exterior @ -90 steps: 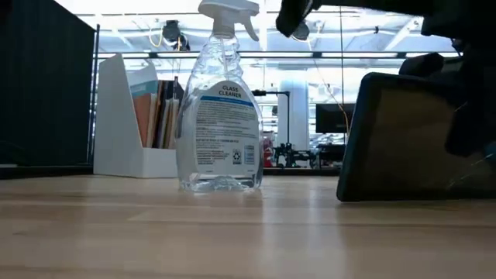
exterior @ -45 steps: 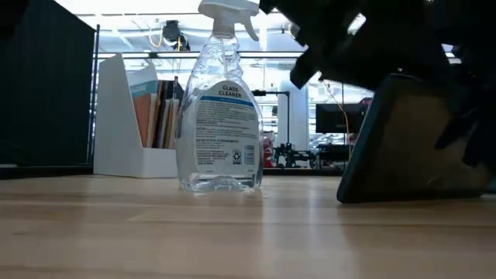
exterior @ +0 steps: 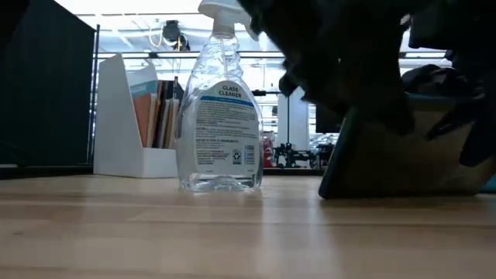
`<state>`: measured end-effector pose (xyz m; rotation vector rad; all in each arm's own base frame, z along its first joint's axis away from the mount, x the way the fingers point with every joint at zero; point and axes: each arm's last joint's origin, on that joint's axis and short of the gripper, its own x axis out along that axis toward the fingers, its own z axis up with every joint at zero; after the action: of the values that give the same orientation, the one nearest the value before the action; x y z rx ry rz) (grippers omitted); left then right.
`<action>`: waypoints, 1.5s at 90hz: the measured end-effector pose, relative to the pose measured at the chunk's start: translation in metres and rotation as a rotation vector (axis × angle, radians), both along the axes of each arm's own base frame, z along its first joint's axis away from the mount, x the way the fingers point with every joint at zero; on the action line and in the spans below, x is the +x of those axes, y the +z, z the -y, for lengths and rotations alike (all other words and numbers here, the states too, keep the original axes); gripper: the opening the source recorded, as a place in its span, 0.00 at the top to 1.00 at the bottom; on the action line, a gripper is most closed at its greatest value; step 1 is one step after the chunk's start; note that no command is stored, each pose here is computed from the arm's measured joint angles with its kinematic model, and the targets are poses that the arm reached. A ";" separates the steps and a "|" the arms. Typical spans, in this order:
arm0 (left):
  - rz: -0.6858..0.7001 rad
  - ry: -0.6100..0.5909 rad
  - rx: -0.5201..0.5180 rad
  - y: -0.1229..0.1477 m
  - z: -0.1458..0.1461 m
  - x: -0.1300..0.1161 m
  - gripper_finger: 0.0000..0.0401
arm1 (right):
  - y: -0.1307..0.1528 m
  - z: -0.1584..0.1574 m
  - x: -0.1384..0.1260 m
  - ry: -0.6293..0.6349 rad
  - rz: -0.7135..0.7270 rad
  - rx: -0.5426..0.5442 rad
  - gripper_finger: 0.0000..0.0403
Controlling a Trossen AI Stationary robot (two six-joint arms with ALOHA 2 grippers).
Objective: Apply microfiber cloth
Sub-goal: Spray the back of the tablet with the spray cleaning bottle
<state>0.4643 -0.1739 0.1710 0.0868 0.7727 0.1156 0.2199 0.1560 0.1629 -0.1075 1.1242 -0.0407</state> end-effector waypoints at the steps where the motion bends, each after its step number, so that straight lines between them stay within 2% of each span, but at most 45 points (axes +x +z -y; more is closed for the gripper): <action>1: 0.001 0.000 0.005 0.000 0.000 0.000 0.74 | 0.000 0.000 0.000 -0.002 -0.001 0.004 0.65; 17: 0.014 -0.013 0.061 0.002 0.002 0.000 0.94 | 0.002 -0.002 -0.003 -0.020 -0.038 0.079 0.65; 24: 0.016 -0.012 0.056 0.004 0.004 -0.001 0.96 | 0.006 -0.001 -0.004 -0.026 -0.050 0.117 0.65; 33: 0.014 0.010 0.071 0.003 0.005 -0.003 0.96 | 0.015 -0.002 -0.008 -0.037 -0.057 0.160 0.65; 43: -0.014 0.031 0.098 0.001 0.004 -0.005 0.95 | 0.029 -0.003 -0.014 -0.025 -0.040 0.153 0.65; 64: -0.046 -0.017 0.149 -0.001 0.011 -0.011 0.96 | 0.059 -0.006 -0.039 0.010 -0.048 0.181 0.65; 83: -0.053 -0.026 0.153 -0.002 0.013 -0.012 0.94 | 0.077 -0.012 -0.060 0.011 0.019 0.248 0.65; 98: -0.037 -0.035 0.138 -0.002 0.015 -0.011 0.94 | 0.075 -0.020 -0.069 -0.005 0.058 0.212 0.65; 118: -0.016 -0.043 0.117 -0.001 0.016 -0.009 0.93 | 0.063 -0.027 -0.066 -0.019 0.071 0.135 0.65; 135: -0.033 -0.057 0.105 -0.005 0.017 -0.010 0.80 | 0.054 -0.029 -0.065 -0.018 0.035 0.081 0.65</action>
<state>0.4542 -0.1913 0.1663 0.2105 0.7960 0.1007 0.1554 0.1852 0.2170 -0.0244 1.0901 -0.0127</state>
